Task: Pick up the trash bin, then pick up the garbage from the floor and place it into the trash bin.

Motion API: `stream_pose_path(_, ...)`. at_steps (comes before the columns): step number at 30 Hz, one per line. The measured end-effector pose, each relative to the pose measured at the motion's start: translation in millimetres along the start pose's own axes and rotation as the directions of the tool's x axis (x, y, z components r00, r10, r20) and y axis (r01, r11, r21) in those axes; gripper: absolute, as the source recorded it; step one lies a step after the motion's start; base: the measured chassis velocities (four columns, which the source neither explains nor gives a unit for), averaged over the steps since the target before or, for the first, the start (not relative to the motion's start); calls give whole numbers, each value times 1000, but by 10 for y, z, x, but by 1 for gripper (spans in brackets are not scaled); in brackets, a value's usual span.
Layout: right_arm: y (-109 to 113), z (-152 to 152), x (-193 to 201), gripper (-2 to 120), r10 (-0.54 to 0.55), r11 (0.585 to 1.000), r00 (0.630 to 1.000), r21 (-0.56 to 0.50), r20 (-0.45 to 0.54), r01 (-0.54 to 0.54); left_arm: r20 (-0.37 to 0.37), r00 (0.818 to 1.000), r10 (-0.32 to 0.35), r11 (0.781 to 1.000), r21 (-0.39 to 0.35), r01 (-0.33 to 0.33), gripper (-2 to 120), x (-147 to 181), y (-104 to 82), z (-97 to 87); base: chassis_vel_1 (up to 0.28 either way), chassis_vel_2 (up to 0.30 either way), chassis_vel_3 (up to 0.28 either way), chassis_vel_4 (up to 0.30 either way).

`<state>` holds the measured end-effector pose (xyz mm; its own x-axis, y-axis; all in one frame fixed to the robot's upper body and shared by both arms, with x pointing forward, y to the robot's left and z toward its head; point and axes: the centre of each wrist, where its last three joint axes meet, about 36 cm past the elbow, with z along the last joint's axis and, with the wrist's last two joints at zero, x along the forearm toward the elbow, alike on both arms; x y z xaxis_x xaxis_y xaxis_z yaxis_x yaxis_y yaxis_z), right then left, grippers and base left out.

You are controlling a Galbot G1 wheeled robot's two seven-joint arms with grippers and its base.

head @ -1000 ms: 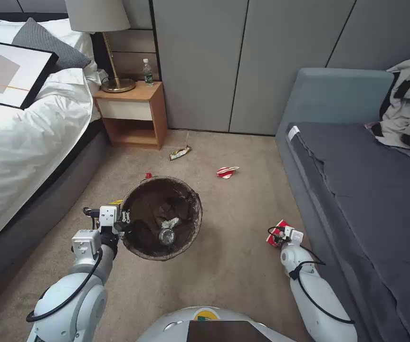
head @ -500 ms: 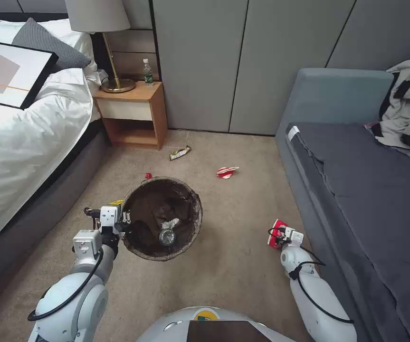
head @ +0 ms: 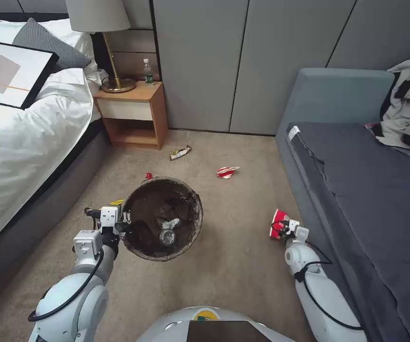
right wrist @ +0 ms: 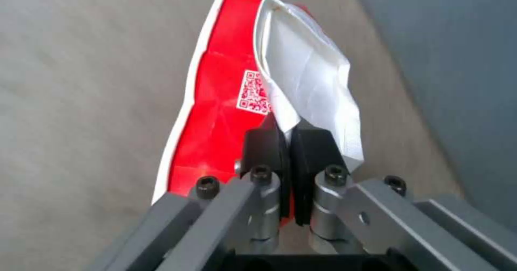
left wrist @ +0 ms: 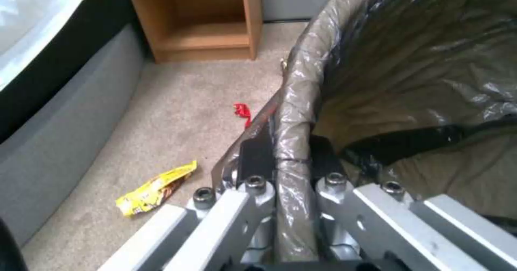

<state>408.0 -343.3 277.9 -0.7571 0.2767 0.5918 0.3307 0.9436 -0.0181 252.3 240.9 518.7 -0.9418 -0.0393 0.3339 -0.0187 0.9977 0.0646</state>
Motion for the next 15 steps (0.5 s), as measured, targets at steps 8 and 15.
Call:
stream_pose_path(8,125,-671,472,0,-106,994,973,56,205,97,3,1000,-1,1000,1,1,3,-2,1,-4,0,0,0,0)
stream_pose_path(15,284,-1274,1119,0,-306,952,908,116,287,284,5,1000,-8,1000,-1,8,3,-6,20,-8,0,0,0,0)
